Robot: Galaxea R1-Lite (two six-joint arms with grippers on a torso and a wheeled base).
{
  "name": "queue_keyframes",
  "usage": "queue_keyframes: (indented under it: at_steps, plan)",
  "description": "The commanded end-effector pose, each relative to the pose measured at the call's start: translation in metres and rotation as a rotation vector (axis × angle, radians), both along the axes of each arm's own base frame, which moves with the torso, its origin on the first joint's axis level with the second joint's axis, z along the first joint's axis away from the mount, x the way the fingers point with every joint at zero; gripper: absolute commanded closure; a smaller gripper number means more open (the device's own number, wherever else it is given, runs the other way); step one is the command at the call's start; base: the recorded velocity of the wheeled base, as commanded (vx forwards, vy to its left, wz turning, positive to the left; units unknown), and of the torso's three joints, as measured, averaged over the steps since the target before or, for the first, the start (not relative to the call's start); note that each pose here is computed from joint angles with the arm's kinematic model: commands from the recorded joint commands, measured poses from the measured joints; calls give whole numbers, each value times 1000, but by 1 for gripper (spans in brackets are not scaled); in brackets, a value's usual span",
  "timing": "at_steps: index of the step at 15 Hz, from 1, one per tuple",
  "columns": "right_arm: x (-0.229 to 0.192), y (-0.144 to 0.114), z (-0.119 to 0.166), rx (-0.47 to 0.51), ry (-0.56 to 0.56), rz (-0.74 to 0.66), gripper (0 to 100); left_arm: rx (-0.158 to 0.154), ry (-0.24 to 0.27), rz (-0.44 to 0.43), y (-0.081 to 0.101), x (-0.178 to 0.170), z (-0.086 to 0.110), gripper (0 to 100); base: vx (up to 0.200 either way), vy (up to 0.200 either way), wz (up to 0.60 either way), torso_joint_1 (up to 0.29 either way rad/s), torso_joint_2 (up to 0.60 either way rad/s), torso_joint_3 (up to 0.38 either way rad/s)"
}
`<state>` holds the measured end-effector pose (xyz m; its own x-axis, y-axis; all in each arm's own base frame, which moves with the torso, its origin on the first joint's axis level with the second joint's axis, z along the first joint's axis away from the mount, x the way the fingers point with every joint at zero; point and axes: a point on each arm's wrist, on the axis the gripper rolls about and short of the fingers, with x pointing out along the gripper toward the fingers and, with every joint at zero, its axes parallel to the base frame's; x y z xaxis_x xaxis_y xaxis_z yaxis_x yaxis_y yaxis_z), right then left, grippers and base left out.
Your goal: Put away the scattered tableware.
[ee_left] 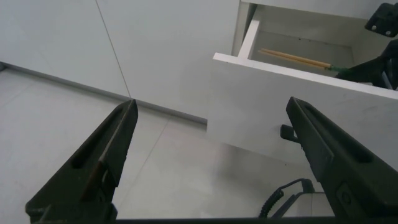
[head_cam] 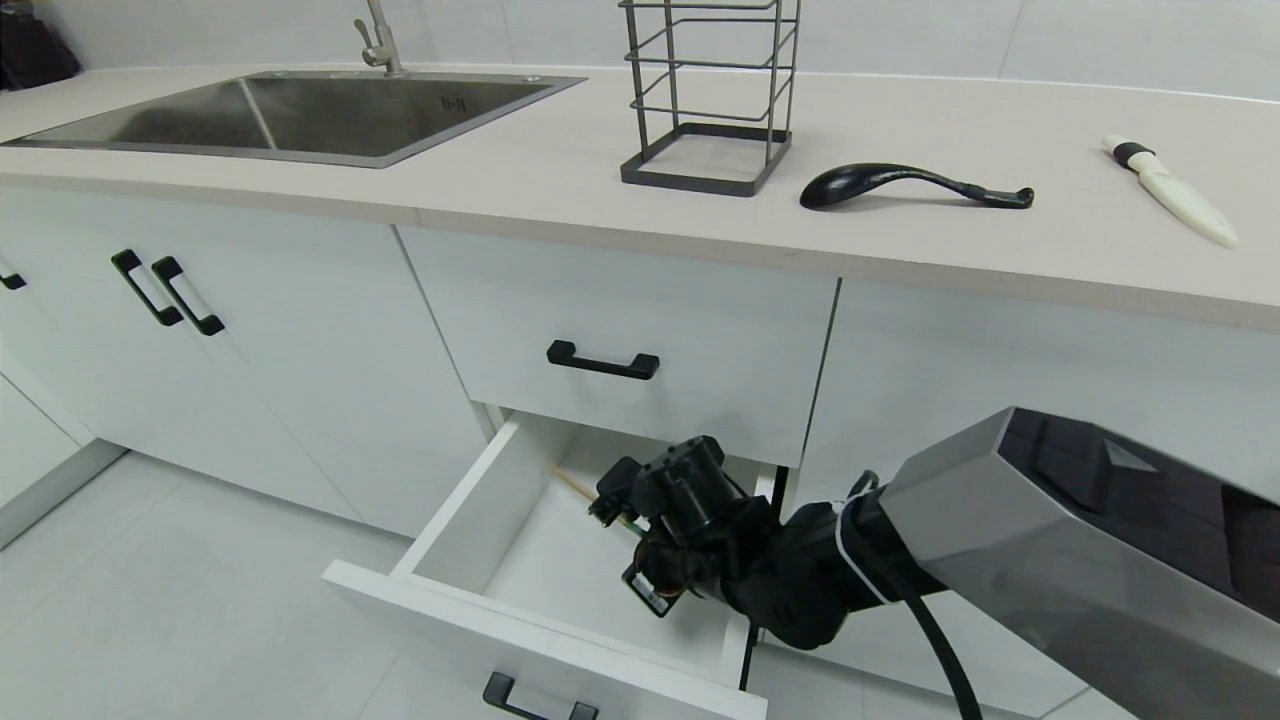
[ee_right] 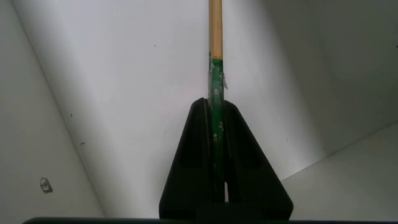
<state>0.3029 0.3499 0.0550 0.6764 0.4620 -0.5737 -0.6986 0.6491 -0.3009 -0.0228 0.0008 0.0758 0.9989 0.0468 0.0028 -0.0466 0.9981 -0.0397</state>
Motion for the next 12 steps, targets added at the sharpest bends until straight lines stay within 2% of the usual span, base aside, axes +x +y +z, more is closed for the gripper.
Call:
queue_keyframes:
  at_steps: [1,5,6,8,12]
  plan:
    - [1,1,-8,-12,11,1,100,0,1,1,0,0,0,0,0,0,0,0,0,0]
    - [2,3,-10,-16,10,4,100,0,1,1,0,0,0,0,0,0,0,0,0,0]
    - [2,4,-9,-16,6,7,0,0,1,1,0,0,0,0,0,0,0,0,0,0]
    - [2,6,-2,0,-4,11,0,0,1,1,0,0,0,0,0,0,0,0,0,0]
    - [-7,4,34,47,-42,22,0,0,1,1,0,0,0,0,0,0,0,0,0,0]
